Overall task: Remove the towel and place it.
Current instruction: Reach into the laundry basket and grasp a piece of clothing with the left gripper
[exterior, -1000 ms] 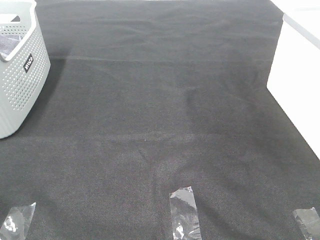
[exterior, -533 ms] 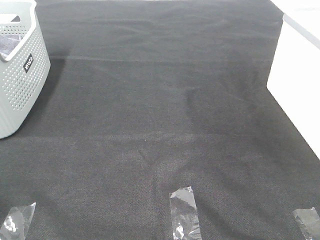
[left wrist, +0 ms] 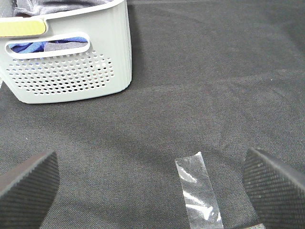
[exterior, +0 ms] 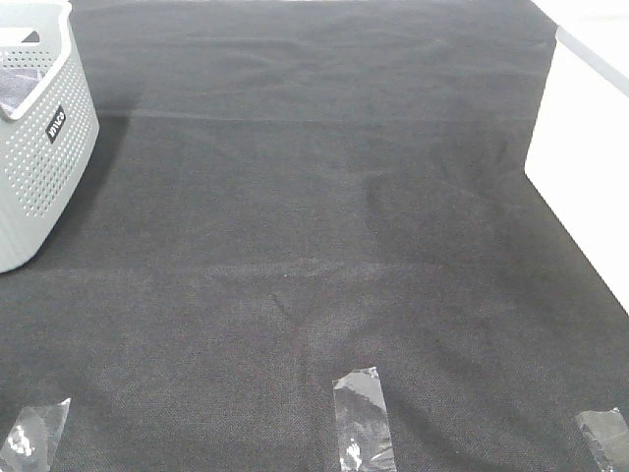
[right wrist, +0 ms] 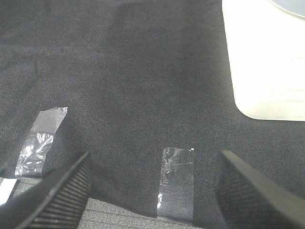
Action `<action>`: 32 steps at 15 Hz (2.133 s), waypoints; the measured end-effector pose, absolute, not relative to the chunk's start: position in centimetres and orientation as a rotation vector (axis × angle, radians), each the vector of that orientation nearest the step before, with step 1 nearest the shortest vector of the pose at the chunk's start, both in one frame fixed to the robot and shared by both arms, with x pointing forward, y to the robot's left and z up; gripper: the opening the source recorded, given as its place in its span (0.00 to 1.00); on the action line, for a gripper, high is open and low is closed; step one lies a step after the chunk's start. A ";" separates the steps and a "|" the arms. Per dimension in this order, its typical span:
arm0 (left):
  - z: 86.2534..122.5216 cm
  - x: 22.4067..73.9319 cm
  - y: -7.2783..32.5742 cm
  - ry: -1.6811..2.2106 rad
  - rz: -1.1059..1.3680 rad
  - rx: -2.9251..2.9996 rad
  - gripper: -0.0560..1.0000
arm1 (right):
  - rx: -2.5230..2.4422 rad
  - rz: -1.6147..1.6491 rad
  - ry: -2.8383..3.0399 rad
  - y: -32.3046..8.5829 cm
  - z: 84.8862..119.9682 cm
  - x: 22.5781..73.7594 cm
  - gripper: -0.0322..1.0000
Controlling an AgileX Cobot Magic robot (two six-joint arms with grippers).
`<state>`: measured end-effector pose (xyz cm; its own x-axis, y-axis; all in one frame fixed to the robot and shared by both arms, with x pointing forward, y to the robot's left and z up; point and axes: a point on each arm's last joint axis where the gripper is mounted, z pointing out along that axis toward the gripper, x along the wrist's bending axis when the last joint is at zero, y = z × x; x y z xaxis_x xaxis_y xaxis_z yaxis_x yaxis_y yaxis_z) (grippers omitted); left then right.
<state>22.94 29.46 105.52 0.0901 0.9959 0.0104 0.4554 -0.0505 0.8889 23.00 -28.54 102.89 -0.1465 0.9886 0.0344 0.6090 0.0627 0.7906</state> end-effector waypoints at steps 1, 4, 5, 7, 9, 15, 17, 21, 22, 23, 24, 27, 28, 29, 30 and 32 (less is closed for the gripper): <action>105.5 22.9 29.5 1.465 0.904 1.613 0.99 | 1.591 0.923 1.812 -28.5 102.9 23.0 0.72; 105.5 22.9 29.5 1.465 0.904 1.613 0.99 | 1.591 0.923 1.812 -28.5 102.9 23.0 0.72; 105.5 22.9 29.5 1.465 0.904 1.613 0.99 | 1.591 0.923 1.812 -28.5 102.9 23.0 0.72; 105.5 23.0 29.5 1.467 0.902 1.616 0.99 | 1.591 0.923 1.812 -28.5 102.9 23.0 0.72; 106.1 23.8 29.4 1.492 0.870 1.675 0.99 | 1.591 0.923 1.812 -28.5 102.9 23.0 0.72; 116.8 32.3 29.8 1.279 0.912 2.207 0.99 | 1.591 0.923 1.812 -28.5 102.9 23.0 0.72; 118.7 37.1 30.4 1.205 0.954 2.391 0.99 | 1.591 0.923 1.812 -28.5 102.9 23.0 0.72; 118.6 48.2 31.9 1.177 0.949 2.701 0.99 | 1.591 0.923 1.812 -28.5 102.9 23.0 0.72; 118.3 50.6 32.2 1.163 0.956 2.765 0.99 | 1.591 0.923 1.812 -28.5 102.9 23.0 0.72; 117.7 52.9 32.4 1.164 0.943 2.802 0.99 | 1.591 0.923 1.812 -28.5 102.9 23.0 0.72; 117.2 55.0 32.7 1.158 0.928 2.829 0.99 | 1.591 0.923 1.812 -28.5 102.9 23.0 0.72; 115.2 60.7 34.9 1.111 0.894 2.928 0.99 | 1.591 0.923 1.812 -28.5 102.9 23.0 0.72; 114.8 62.0 35.7 1.105 0.901 2.942 0.99 | 1.591 0.923 1.812 -28.5 102.9 23.0 0.72; 114.2 63.4 36.3 1.092 0.902 2.965 0.99 | 1.591 0.923 1.812 -28.5 102.9 23.0 0.72; 113.3 64.6 36.9 1.072 0.889 2.997 0.99 | 1.591 0.923 1.812 -28.5 102.9 23.0 0.72; 110.5 66.8 37.3 0.978 0.819 3.096 0.99 | 1.591 0.923 1.812 -28.5 102.9 23.0 0.72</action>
<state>66.76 37.30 110.45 0.7128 0.4843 0.5073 0.5847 -0.8098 -0.0485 23.00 -28.54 102.89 -0.1465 0.9886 0.0344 0.6090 0.0627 0.7906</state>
